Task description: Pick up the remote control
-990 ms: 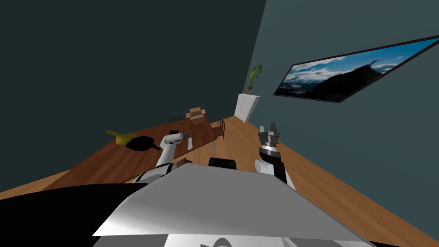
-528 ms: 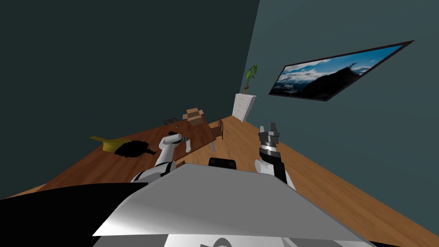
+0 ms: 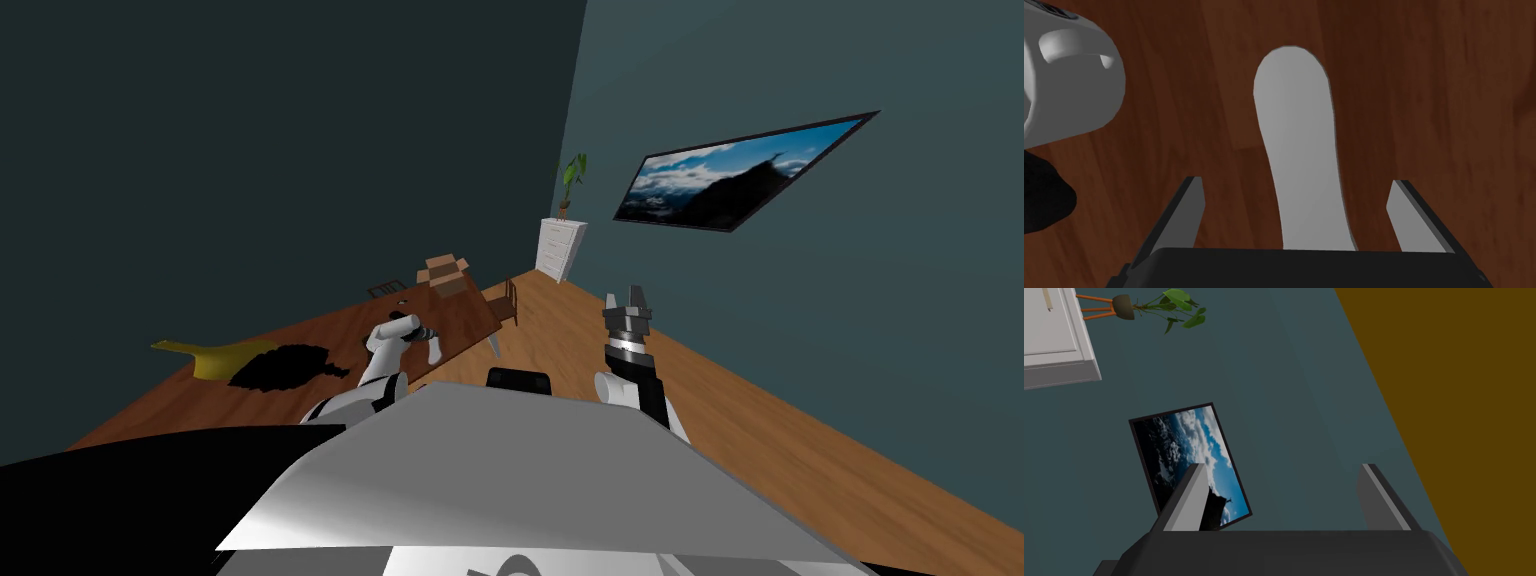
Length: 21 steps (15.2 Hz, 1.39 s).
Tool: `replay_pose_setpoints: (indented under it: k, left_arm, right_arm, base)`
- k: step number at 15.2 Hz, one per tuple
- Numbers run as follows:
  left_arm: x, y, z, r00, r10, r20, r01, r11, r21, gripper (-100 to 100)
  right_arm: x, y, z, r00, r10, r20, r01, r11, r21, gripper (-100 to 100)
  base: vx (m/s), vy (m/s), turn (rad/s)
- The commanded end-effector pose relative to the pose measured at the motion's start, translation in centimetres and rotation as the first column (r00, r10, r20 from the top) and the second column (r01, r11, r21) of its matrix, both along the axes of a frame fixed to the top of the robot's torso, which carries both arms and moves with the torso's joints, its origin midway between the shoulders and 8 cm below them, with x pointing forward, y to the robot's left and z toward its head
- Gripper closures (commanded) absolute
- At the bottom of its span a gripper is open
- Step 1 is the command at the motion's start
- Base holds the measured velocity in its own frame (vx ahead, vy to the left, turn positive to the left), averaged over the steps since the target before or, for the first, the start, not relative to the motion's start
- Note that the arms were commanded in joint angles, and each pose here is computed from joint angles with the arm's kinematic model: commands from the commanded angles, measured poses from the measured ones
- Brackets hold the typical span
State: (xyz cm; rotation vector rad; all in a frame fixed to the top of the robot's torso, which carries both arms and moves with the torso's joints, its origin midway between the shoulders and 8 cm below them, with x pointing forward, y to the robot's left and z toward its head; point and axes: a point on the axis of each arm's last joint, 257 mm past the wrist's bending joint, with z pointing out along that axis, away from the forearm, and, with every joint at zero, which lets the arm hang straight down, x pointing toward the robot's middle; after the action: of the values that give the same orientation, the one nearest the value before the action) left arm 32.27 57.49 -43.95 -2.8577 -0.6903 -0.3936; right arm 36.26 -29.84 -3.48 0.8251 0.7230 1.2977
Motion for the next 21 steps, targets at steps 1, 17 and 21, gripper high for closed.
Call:
replay_pose_setpoints:
  k: [1, 17, 21]
  left_arm:
    - [-1.3, -0.4, -0.8, 0.999, 0.043, -0.032, -0.044, 0.998, -0.044, -100]
    - [-8.1, -4.0, -6.0, 0.957, 0.212, -0.198, -0.254, 0.941, -0.221, -100]
    - [-8.1, -3.9, -6.1, 0.957, 0.214, -0.195, -0.256, 0.941, -0.22, 100]
  right_arm:
    - [0.0, 0.0, 0.0, 1.0, 0.0, 0.0, 0.0, 1.0, 0.0, 0]
    - [0.0, 0.0, 0.0, 1.0, 0.0, 0.0, 0.0, 1.0, 0.0, 0]
    - [0.0, 0.0, 0.0, 1.0, 0.0, 0.0, 0.0, 1.0, 0.0, 0]
  base:
    - [0.022, 0.048, -0.096]
    - [0.017, 0.038, -0.072]
    - [0.0, 0.003, 0.002]
